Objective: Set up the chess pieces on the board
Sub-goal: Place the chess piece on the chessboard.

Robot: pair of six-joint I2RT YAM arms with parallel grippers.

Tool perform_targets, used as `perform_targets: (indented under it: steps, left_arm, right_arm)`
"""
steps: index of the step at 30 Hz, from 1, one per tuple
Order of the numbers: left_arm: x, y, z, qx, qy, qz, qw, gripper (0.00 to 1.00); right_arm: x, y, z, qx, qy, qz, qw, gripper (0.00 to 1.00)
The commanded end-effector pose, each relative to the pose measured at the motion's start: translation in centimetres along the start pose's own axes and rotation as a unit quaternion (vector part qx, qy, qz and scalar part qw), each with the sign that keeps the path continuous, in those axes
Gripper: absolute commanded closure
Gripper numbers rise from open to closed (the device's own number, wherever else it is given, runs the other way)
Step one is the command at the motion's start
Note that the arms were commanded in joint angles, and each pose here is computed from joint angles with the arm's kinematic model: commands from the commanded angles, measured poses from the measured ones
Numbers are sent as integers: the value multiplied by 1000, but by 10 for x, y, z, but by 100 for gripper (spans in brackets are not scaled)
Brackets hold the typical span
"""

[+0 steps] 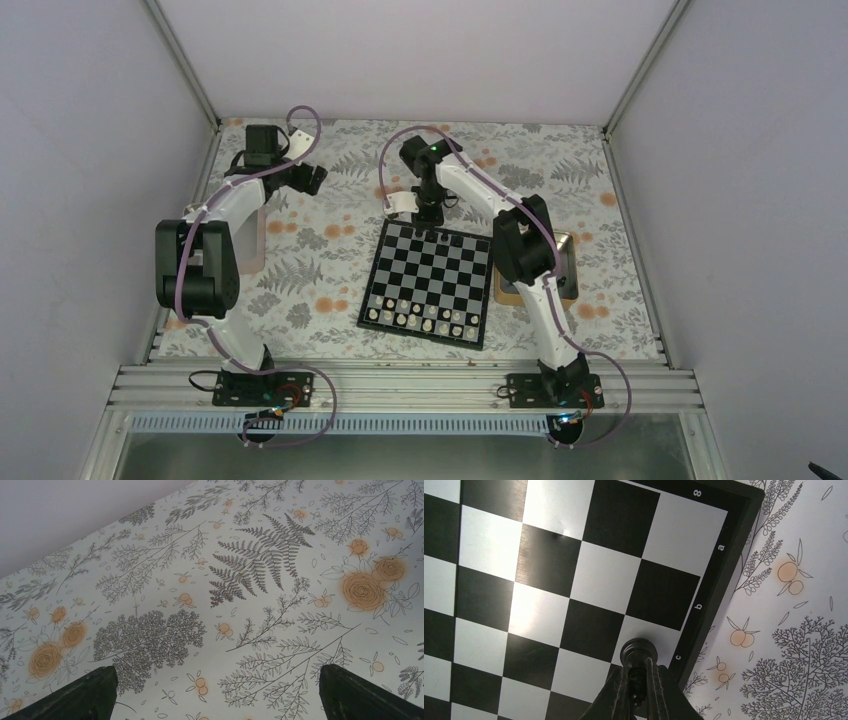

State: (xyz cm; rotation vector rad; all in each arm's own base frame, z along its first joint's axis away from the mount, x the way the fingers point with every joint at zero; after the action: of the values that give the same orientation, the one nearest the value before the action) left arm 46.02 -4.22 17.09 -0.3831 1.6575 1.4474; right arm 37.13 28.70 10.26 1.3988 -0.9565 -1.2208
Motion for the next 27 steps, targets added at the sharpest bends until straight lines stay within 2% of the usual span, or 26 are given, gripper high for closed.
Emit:
perform_targets:
  steps: [1, 14, 22, 27]
  left_arm:
    - [-7, 8, 0, 2, 0, -20, 1000, 0]
    - [-3, 11, 1, 2, 2, -19, 1000, 0]
    - [-1, 11, 1, 3, 2, -18, 1000, 0]
    - [-1, 11, 1, 4, 2, -18, 1000, 0]
  right_arm:
    - [-2, -4, 1, -4, 2, 7, 1000, 95]
    - [-3, -8, -4, -1, 3, 9, 1000, 93]
    - [-3, -8, -5, 0, 3, 10, 1000, 87]
    - [-5, -2, -5, 5, 3, 4, 1000, 78]
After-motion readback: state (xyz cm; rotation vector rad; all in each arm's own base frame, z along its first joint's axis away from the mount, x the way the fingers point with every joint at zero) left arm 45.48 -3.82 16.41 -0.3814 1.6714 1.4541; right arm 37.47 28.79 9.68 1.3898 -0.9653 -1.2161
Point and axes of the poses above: each gripper's point midway between its finger pads, its own y axis back along the fingers, its own z axis along the line the jaws close on, x = y × z, the point moved 4 cm from there along y, back along the fingers, and after that the axes turned 4 degrees about y, right-handed, at the moved point
